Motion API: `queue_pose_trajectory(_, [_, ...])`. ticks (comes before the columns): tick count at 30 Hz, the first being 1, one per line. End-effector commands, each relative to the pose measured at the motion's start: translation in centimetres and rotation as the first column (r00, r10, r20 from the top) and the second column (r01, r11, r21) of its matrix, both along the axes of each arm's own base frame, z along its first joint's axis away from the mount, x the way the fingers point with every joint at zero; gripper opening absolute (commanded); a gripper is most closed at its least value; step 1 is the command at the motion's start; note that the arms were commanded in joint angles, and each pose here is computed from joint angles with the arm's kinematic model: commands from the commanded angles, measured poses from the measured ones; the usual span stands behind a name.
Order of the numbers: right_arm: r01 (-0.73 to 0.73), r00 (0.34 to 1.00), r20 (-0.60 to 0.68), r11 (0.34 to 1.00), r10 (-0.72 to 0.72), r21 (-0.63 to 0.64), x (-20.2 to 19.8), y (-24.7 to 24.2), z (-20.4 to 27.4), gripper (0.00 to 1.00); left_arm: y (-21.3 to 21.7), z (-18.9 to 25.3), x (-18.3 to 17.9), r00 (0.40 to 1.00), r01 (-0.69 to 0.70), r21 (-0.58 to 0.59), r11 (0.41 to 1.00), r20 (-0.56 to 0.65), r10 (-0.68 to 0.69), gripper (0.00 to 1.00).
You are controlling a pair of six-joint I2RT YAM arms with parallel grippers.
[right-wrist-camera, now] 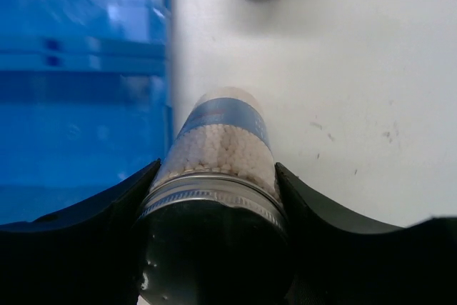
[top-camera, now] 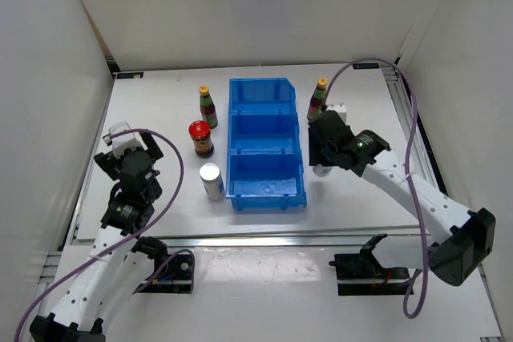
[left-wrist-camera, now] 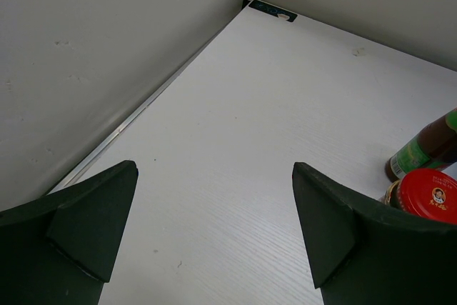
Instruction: Organize the condiment bottles
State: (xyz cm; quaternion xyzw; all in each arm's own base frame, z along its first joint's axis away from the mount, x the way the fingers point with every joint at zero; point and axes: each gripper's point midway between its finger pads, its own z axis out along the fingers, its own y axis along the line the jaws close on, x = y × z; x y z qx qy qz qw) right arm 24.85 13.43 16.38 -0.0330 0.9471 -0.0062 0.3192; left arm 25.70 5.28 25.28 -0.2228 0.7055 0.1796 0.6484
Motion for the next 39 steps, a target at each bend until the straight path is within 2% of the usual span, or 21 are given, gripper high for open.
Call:
queue_pose_trajectory(1, [-0.007, 0.979, 0.205, 0.999, 0.015, -0.042, 1.9, 1.4, 6.5, 0.00, 0.1, 0.4, -0.1, 1.000, -0.007, -0.001, 1.000, 0.018, 0.007, 1.00])
queue_pose_trajectory(5, [-0.074, 0.964, 0.255, 0.997, 0.080, -0.035, 1.8, 4.2, 8.8, 0.00, 0.1, 0.4, -0.1, 1.000, -0.007, -0.001, 1.000, 0.018, 0.007, 1.00])
queue_pose_trajectory(10, [-0.172, 0.964, 0.205, 0.985, 0.167, 0.005, 1.7, 8.2, 6.9, 0.00, 0.1, 0.4, -0.1, 1.000, -0.007, -0.001, 1.000, 0.018, 0.007, 1.00])
queue_pose_trajectory(16, [-0.225, 0.964, 0.163, 0.973, 0.212, 0.059, 1.5, 11.2, 4.0, 0.00, 0.2, 0.4, -0.4, 1.000, -0.007, -0.004, 1.000, 0.028, 0.007, 1.00])
queue_pose_trajectory(29, [-0.185, 0.983, 0.004, 0.980, 0.185, 0.067, 1.3, 13.3, -3.2, 0.01, 0.1, 0.8, -0.5, 0.999, 0.001, -0.019, 1.000, 0.052, 0.000, 1.00])
queue_pose_trajectory(30, [-0.174, 0.985, -0.005, 0.982, 0.174, 0.068, 1.3, 13.4, -3.5, 0.08, 0.1, 0.8, -0.5, 0.999, 0.001, -0.019, 1.000, 0.052, 0.000, 1.00])
queue_pose_trajectory(33, [-0.169, 0.985, -0.026, 0.983, 0.171, 0.069, 1.0, 13.4, -4.0, 0.15, 0.1, 0.8, -0.5, 0.999, 0.001, -0.019, 1.000, 0.052, 0.000, 1.00])
queue_pose_trajectory(35, [-0.169, 0.985, -0.026, 0.983, 0.171, 0.069, 1.0, 13.4, -4.0, 0.35, -0.2, 0.7, -0.4, 0.999, 0.020, -0.021, 1.000, 0.051, -0.019, 1.00])
queue_pose_trajectory(36, [-0.169, 0.985, -0.026, 0.983, 0.171, 0.069, 1.0, 13.4, -4.0, 0.55, -0.6, 0.7, -0.2, 0.998, 0.047, -0.024, 0.999, 0.050, -0.046, 1.00])
queue_pose_trajectory(37, [-0.169, 0.985, -0.026, 0.983, 0.171, 0.069, 1.0, 13.4, -4.0, 0.65, -0.8, 0.7, -0.1, 0.997, 0.063, -0.016, 0.998, 0.044, -0.062, 1.00])
queue_pose_trajectory(39, [-0.175, 0.985, 0.013, 0.981, 0.174, 0.084, 1.5, 13.7, -2.4, 0.79, -1.2, 0.0, 0.3, 0.996, 0.088, -0.006, 0.996, 0.019, -0.088, 1.00])
